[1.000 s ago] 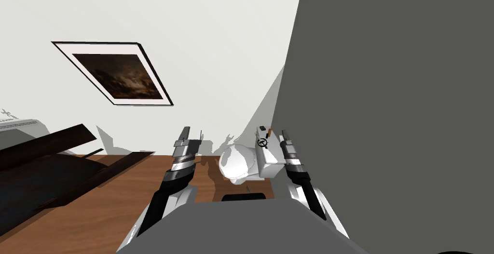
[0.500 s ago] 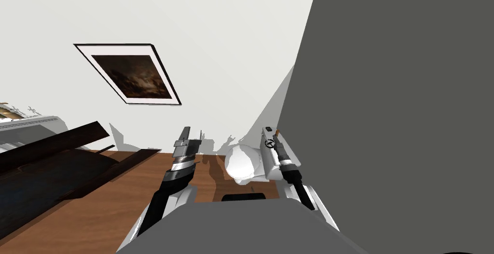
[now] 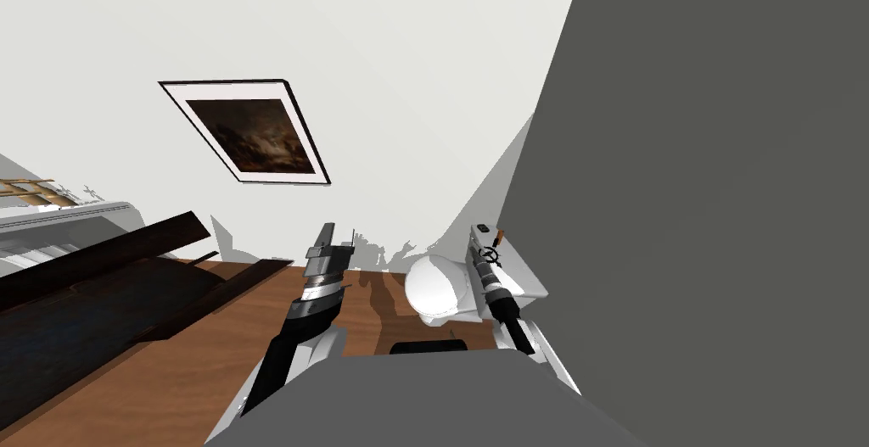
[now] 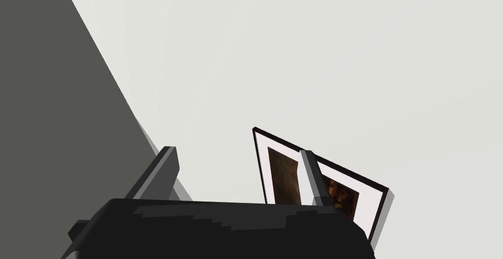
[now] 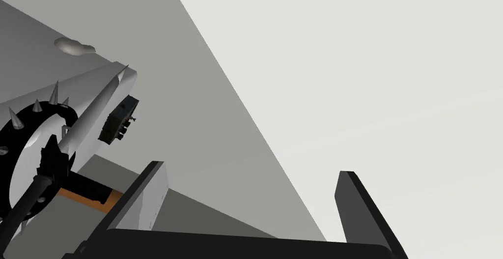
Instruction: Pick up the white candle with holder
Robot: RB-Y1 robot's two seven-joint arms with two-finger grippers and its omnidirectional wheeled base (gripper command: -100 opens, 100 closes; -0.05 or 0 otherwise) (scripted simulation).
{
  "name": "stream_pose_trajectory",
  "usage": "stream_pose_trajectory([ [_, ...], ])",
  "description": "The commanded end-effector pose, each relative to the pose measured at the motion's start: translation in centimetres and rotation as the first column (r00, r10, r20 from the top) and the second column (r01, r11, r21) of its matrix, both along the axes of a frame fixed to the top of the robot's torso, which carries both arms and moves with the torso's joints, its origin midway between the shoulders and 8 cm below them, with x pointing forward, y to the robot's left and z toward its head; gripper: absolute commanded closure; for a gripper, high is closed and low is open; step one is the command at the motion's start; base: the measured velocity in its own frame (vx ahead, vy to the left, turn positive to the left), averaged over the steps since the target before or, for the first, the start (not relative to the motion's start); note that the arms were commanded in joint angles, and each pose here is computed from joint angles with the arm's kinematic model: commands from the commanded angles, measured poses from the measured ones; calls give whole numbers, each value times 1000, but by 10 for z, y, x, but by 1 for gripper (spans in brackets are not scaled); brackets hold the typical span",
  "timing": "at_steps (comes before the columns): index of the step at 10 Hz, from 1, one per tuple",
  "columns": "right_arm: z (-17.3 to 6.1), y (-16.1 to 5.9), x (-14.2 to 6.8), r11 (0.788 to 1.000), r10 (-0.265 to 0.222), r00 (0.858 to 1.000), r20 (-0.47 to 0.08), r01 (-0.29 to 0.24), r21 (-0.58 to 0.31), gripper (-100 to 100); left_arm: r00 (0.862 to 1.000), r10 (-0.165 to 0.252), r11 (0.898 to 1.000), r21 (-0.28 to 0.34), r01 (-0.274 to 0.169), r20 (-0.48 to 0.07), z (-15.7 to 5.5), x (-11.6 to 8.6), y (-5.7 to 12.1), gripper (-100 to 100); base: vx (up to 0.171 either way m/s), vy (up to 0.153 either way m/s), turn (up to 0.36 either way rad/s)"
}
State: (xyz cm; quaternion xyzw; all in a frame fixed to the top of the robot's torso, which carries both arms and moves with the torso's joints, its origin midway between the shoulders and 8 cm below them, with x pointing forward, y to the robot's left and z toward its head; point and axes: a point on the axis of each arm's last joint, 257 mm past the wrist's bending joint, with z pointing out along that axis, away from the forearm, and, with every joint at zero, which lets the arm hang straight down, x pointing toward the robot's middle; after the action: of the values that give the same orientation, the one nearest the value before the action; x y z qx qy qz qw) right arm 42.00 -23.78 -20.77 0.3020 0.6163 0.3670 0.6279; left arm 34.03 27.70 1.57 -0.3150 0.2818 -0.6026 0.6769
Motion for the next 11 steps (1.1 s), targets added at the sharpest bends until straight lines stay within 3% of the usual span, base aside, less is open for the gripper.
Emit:
stream_pose_trajectory([
  [1, -19, -3, 1, 999, -6, 999, -49, 5, -32, -100, 1000, 0, 1000, 0, 0, 0, 0, 0, 0, 0, 27, 86, 27],
  [2, -44, -2, 3, 995, -6, 994, -110, -4, -96, -100, 1000, 0, 1000, 0, 0, 0, 0, 0, 0, 0, 17, 128, 49],
  [3, -49, -3, 2, 995, -10, 993, -121, -1, -97, -100, 1000, 0, 1000, 0, 0, 0, 0, 0, 0, 0, 17, 107, 17],
  [4, -73, -1, 3, 986, -8, 985, -173, -21, -164, -100, 1000, 0, 1000, 0, 0, 0, 0, 0, 0, 0, 34, 97, 47],
  [5, -78, -5, 2, 986, -21, 981, -192, -12, -167, -100, 1000, 0, 1000, 0, 0, 0, 0, 0, 0, 0, 23, 86, 22],
  [6, -103, -5, 2, 971, -23, 970, -243, -36, -236, -100, 1000, 0, 1000, 0, 0, 0, 0, 0, 0, 0, 30, 111, 36],
  [8, -107, -9, 1, 970, -38, 965, -260, -26, -242, -100, 1000, 0, 1000, 0, 0, 0, 0, 0, 0, 0, 12, 68, 4],
  [9, -133, -12, -1, 947, -52, 949, -312, -52, -316, -100, 1000, 0, 1000, 0, 0, 0, 0, 0, 0, 0, 11, 64, 41],
  [10, -136, -15, -2, 947, -63, 944, -323, -46, -319, -100, 1000, 0, 1000, 0, 0, 0, 0, 0, 0, 0, 12, 75, 21],
  [11, -155, -18, -3, 918, -76, 930, -359, -75, -390, -100, 1000, 0, 1000, 0, 0, 0, 0, 0, 0, 0, 20, 108, 35],
])
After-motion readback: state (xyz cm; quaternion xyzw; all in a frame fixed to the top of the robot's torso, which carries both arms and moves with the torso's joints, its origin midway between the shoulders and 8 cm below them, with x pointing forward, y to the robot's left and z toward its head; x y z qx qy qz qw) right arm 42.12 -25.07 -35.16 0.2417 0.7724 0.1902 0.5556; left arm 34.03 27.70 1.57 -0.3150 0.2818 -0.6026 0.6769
